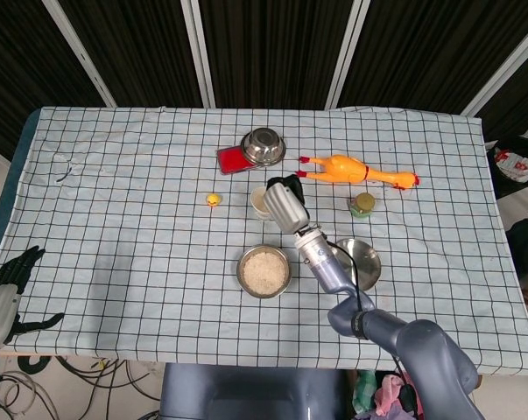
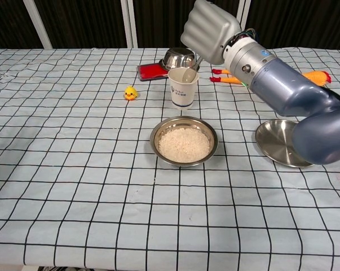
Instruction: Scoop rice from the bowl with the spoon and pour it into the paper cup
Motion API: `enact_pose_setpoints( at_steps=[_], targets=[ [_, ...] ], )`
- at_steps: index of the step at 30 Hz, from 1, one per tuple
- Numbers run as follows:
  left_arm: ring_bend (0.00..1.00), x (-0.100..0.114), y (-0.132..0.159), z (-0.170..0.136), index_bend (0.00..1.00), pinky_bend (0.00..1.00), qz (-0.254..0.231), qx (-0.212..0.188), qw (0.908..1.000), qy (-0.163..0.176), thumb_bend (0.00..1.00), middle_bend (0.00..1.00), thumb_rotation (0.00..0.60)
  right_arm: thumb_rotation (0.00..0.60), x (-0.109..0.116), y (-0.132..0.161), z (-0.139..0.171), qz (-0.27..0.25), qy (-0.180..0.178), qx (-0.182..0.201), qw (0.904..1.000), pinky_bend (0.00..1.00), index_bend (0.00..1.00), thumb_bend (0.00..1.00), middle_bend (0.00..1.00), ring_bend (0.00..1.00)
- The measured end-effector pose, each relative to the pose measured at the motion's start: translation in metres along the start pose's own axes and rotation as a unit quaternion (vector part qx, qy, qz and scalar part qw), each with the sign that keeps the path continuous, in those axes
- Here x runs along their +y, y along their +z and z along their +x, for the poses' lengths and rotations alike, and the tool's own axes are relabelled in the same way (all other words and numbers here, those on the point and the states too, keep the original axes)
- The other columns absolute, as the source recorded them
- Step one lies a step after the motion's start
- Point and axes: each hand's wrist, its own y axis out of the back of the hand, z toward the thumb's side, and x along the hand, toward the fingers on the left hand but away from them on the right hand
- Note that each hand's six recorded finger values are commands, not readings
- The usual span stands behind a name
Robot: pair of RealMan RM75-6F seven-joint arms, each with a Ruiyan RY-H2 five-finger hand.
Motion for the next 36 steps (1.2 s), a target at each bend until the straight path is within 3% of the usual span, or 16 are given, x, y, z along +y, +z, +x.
enact_pose_setpoints(
  at_steps=[14, 24, 27, 36],
  targets=[
    [0.00, -0.001, 0.001, 0.000, 0.00, 0.00, -0.006, -0.001, 1.0000, -0.001, 0.01, 0.00, 0.600, 0.600, 0.010, -0.005, -0.003, -0.014, -0.009, -0.010, 0.9998, 1.00, 0.71, 0.50, 1.00, 1.00],
    [0.00, -0.001, 0.002, -0.001, 0.00, 0.00, -0.015, -0.001, 0.9999, 0.001, 0.01, 0.00, 0.600, 0.600, 0.012, -0.019, 0.003, -0.078, 0.014, -0.045, 0.9959, 1.00, 0.71, 0.50, 1.00, 1.00],
    [0.00, -0.001, 0.003, -0.002, 0.00, 0.00, -0.020, -0.001, 0.9998, 0.000, 0.01, 0.00, 0.600, 0.600, 0.011, -0.027, 0.009, -0.119, 0.032, -0.067, 0.9901, 1.00, 0.71, 0.50, 1.00, 1.00],
    [0.00, -0.003, 0.005, -0.005, 0.00, 0.00, -0.022, -0.007, 0.9997, -0.001, 0.01, 0.00, 0.600, 0.600, 0.000, -0.057, 0.052, -0.240, 0.091, -0.115, 0.9596, 1.00, 0.71, 0.50, 1.00, 1.00]
  ],
)
